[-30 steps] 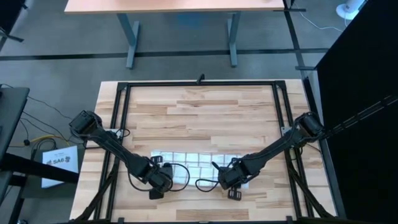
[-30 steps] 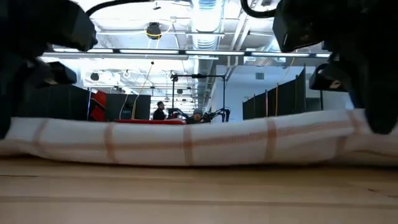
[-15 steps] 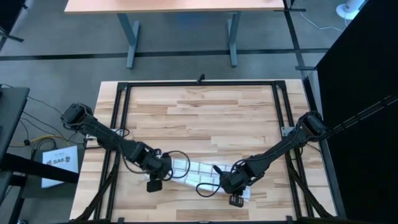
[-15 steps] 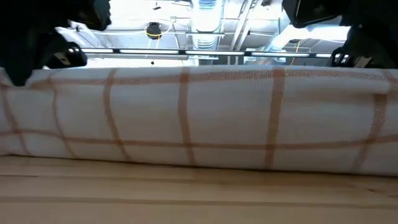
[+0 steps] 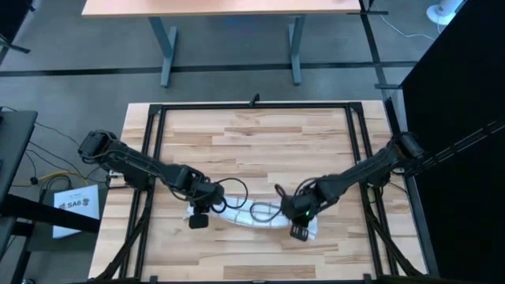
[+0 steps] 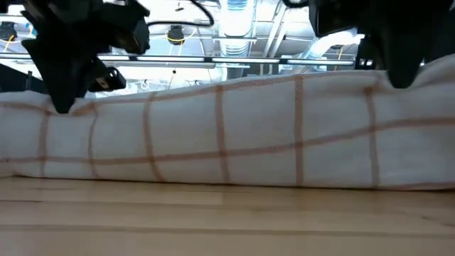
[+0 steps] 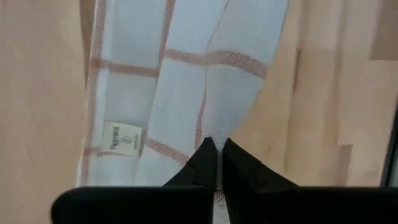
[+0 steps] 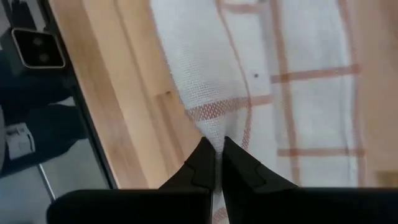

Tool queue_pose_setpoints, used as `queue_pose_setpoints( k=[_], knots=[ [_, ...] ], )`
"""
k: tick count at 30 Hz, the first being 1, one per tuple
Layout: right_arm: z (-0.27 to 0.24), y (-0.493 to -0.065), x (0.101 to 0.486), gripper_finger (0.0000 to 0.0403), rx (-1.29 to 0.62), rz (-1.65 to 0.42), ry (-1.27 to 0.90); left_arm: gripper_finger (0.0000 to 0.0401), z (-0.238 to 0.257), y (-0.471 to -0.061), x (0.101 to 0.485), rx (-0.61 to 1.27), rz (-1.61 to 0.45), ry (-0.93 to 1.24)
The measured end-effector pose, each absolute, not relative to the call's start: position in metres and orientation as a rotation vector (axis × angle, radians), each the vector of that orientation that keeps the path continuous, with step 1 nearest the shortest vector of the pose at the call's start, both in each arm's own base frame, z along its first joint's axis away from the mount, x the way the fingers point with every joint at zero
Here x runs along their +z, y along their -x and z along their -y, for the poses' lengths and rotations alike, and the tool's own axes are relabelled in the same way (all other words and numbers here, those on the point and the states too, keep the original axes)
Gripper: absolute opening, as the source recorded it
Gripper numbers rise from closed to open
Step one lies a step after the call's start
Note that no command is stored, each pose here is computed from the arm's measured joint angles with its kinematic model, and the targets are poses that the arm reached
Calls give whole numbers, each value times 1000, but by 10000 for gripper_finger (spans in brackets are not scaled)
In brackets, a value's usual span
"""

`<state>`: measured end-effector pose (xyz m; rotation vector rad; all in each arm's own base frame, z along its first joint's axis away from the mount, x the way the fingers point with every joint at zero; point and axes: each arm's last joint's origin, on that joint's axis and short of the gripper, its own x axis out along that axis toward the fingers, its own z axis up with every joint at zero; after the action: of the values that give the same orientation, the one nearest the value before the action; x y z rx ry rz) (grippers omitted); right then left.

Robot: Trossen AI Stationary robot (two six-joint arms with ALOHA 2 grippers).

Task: Roll towel
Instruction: Fold the white patterned towel

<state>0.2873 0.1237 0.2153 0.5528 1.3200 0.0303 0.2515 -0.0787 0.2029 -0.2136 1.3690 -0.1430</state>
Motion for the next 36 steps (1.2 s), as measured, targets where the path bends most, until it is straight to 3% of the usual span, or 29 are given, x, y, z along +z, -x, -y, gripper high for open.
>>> queue_pose_setpoints(
  k=[24,30,36],
  knots=[
    [-4,-257,155,3,264,-1320,-898,0,-9,-259,183,-121,-1290,232],
    [11,-255,152,4,219,-1298,-895,7,-18,-262,178,-78,-1296,231],
    [17,-251,149,77,170,-1320,-851,69,-19,-265,169,-68,-1318,208]
  ],
)
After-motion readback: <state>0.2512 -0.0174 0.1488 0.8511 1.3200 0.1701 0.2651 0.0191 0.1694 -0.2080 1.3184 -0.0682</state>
